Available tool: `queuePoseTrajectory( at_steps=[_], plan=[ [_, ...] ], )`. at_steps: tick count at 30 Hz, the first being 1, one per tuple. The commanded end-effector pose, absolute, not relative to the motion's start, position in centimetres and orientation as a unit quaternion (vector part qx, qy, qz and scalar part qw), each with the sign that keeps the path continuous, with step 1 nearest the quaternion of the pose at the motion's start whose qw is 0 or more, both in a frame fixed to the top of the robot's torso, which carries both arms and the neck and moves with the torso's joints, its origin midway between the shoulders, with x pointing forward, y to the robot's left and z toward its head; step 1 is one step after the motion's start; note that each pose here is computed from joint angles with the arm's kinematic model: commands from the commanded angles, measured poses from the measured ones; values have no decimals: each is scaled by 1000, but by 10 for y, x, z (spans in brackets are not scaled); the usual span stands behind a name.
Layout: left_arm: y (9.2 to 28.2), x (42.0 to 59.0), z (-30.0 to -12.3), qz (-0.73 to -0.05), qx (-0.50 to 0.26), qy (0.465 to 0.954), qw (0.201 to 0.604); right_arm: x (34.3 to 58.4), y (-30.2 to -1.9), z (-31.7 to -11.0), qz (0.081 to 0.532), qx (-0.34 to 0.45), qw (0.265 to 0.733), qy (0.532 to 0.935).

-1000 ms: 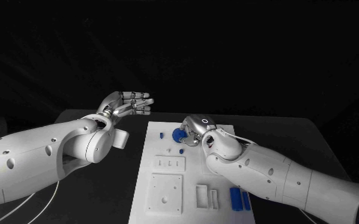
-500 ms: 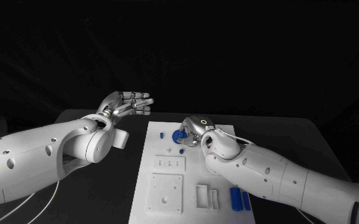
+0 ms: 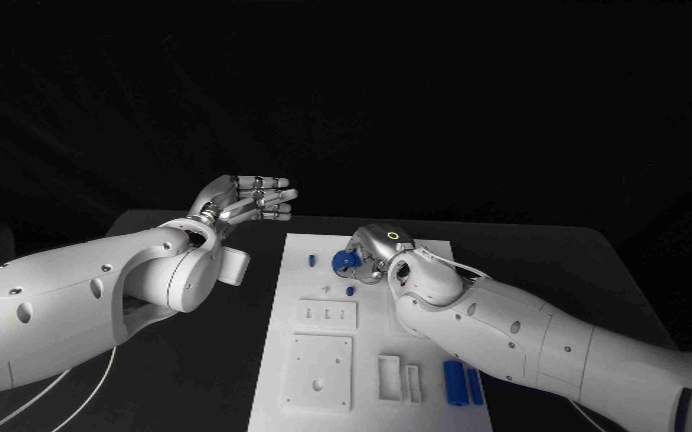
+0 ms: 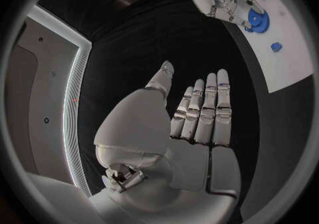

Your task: Assemble the parts on the task board

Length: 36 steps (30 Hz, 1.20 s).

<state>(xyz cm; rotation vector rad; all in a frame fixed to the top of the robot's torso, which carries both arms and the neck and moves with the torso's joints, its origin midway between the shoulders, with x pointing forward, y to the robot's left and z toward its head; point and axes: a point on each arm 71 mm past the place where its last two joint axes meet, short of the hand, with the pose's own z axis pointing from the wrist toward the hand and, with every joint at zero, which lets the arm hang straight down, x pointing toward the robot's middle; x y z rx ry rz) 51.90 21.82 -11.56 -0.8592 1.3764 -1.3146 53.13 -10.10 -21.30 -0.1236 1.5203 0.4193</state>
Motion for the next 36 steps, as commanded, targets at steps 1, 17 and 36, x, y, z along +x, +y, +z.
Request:
queuePoseTrajectory(
  at_steps=[1,17,36],
  plan=[
    [216,519,-115,-550,-349,572,499,530,-102,-215,192,-59,695,691],
    [220,518,-115,-548,-351,570,501,528,-128,-214,185,-42,701,687],
    [230,519,-115,-544,-354,567,507,523,-207,-170,279,36,712,643]
  ],
)
